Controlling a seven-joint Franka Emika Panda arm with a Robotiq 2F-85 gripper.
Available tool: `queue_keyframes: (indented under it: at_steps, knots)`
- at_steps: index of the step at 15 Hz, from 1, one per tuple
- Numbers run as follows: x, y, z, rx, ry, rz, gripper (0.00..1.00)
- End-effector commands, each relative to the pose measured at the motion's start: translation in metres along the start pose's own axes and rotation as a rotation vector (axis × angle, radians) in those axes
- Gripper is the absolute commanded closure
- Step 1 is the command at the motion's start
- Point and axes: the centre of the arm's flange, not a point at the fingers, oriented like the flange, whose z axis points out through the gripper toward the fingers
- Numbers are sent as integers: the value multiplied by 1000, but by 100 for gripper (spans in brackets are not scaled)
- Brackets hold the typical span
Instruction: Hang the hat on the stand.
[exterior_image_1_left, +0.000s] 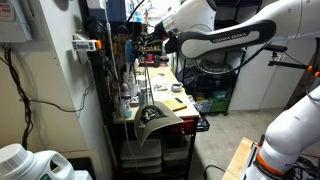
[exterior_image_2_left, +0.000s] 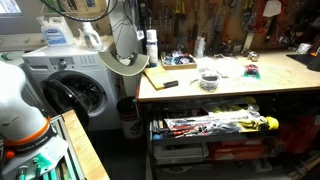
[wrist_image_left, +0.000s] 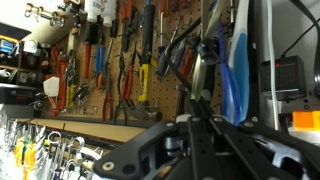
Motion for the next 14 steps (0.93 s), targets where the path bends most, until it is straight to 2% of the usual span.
queue_keyframes:
  at_steps: [1,14]
  knots:
    - [10,3,-1,7,-6,-6,99]
    - [19,-1,8,55,-62,-5,99]
